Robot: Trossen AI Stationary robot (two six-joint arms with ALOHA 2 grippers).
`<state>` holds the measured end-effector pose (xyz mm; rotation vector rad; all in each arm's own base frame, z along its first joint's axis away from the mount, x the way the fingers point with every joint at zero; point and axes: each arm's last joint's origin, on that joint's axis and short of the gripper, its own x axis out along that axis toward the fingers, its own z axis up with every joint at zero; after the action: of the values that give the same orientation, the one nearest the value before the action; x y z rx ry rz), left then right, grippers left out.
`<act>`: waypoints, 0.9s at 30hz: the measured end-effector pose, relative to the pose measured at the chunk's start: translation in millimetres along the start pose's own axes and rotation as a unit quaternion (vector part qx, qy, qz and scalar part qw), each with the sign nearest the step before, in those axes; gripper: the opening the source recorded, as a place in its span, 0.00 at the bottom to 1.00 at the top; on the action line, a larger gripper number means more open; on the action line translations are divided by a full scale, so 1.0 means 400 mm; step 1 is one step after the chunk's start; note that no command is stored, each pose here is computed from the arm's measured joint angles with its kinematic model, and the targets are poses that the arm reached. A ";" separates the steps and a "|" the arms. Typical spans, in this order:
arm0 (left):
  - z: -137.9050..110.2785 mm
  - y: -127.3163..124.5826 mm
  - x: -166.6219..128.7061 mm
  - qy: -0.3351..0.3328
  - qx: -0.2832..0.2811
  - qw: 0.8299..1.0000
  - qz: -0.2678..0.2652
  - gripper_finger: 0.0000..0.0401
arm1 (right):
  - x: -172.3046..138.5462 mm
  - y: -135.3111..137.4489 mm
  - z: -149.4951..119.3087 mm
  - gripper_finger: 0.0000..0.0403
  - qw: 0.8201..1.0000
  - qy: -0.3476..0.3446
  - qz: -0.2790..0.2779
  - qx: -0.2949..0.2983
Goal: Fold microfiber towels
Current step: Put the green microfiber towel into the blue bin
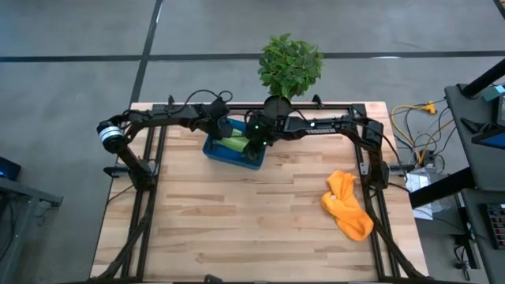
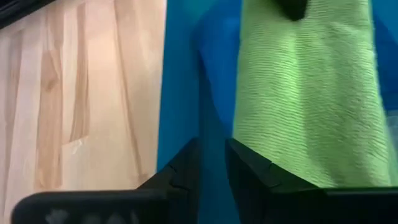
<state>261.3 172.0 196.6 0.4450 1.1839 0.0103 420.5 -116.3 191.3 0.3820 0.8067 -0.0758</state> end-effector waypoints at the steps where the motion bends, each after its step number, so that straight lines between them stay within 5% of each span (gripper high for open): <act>1: -0.002 -0.003 0.002 0.002 0.000 1.000 -0.002 0.00 | 0.000 0.000 0.000 0.16 1.000 0.001 0.003 0.000; 10: -0.010 -0.011 0.007 0.014 -0.003 1.000 -0.009 0.00 | 0.049 -0.024 -0.034 0.08 0.998 0.042 0.049 0.016; 27: -0.010 -0.007 0.003 0.024 -0.017 1.000 0.005 0.00 | 0.038 -0.073 -0.033 0.02 0.995 0.045 -0.048 0.071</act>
<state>257.5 171.2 193.4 0.4225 1.2263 0.0490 416.0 -137.6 163.2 0.4832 0.9113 -0.2084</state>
